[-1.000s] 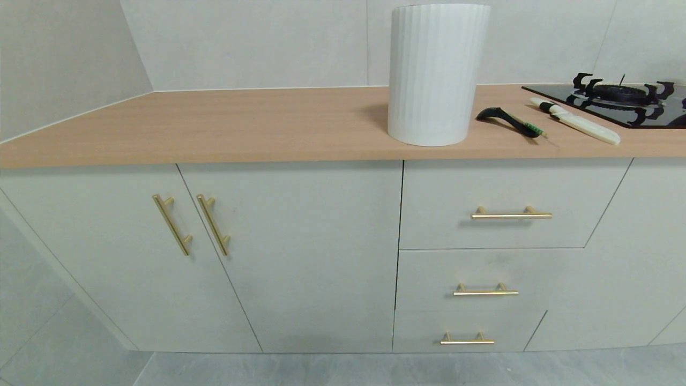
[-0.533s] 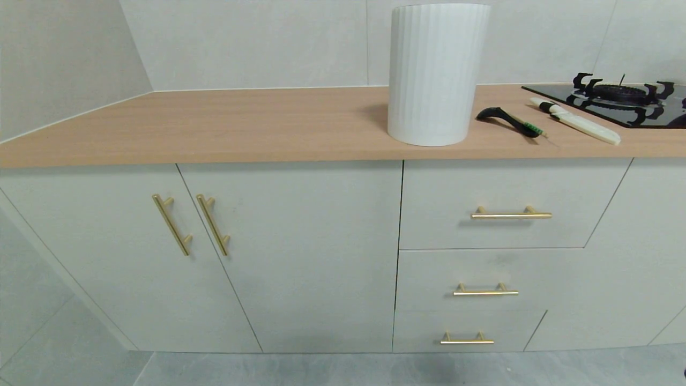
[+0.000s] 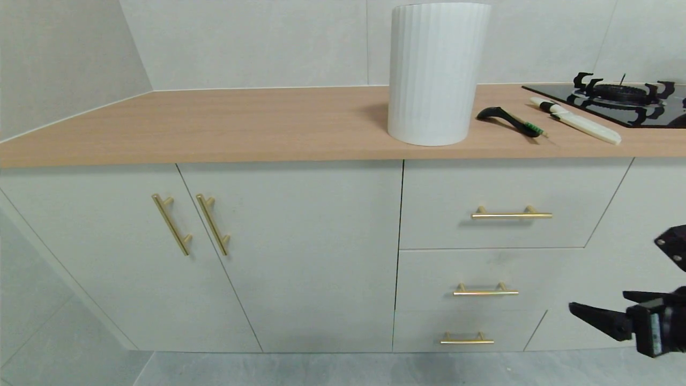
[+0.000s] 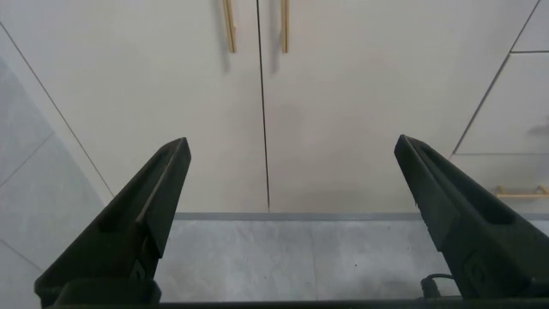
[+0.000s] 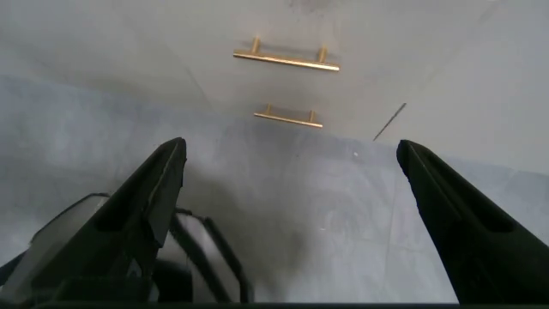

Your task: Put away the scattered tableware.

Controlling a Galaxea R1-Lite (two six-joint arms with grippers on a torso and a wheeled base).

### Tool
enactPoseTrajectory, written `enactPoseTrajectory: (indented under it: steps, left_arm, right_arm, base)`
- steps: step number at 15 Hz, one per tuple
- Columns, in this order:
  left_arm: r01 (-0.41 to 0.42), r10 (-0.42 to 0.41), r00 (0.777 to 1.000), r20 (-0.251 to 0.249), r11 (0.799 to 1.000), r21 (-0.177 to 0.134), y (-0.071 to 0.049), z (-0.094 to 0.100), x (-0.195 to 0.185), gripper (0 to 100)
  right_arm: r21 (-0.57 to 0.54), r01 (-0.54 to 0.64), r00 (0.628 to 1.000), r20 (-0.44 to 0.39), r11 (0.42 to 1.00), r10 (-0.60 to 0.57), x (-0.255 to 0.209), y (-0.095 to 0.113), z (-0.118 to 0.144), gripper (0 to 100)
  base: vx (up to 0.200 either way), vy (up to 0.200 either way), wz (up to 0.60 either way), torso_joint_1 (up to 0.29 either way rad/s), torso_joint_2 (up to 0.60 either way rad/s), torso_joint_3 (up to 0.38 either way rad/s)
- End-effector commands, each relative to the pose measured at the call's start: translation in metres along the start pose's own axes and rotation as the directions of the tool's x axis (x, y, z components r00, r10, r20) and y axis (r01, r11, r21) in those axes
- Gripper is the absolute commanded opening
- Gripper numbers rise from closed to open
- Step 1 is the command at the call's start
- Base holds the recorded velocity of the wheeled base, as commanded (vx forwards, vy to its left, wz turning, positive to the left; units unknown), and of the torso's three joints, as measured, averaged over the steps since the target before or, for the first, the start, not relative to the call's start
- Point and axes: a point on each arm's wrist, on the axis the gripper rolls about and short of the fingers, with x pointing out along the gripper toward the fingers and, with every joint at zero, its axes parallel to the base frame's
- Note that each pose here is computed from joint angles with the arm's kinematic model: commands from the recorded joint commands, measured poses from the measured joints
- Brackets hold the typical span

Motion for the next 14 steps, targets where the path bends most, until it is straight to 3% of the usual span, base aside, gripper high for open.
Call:
enactPoseTrajectory:
  steps: [1, 8, 14]
  left_arm:
    - [0.000, 0.000, 1.000, -0.001, 1.000, 0.000, 0.000, 0.000, 0.000, 100]
    - [-0.002, 0.002, 1.000, -0.001, 1.000, 0.000, 0.000, 0.000, 0.000, 100]
    - [0.000, 0.000, 1.000, -0.001, 1.000, 0.000, 0.000, 0.000, 0.000, 100]
  right_arm:
    - [0.004, -0.005, 0.989, -0.148, 1.000, 0.005, 0.075, -0.003, -0.009, 100]
    - [0.001, 0.008, 0.986, -0.168, 1.000, -0.008, 0.161, -0.008, -0.039, 100]
    - [0.034, 0.043, 0.996, -0.075, 0.998, -0.041, 0.203, 0.008, -0.051, 100]
  base:
    - [0.000, 0.000, 0.00, 0.000, 0.00, 0.000]
    - [0.000, 0.000, 0.00, 0.000, 0.00, 0.000]
    - [0.000, 0.000, 0.00, 0.000, 0.00, 0.000]
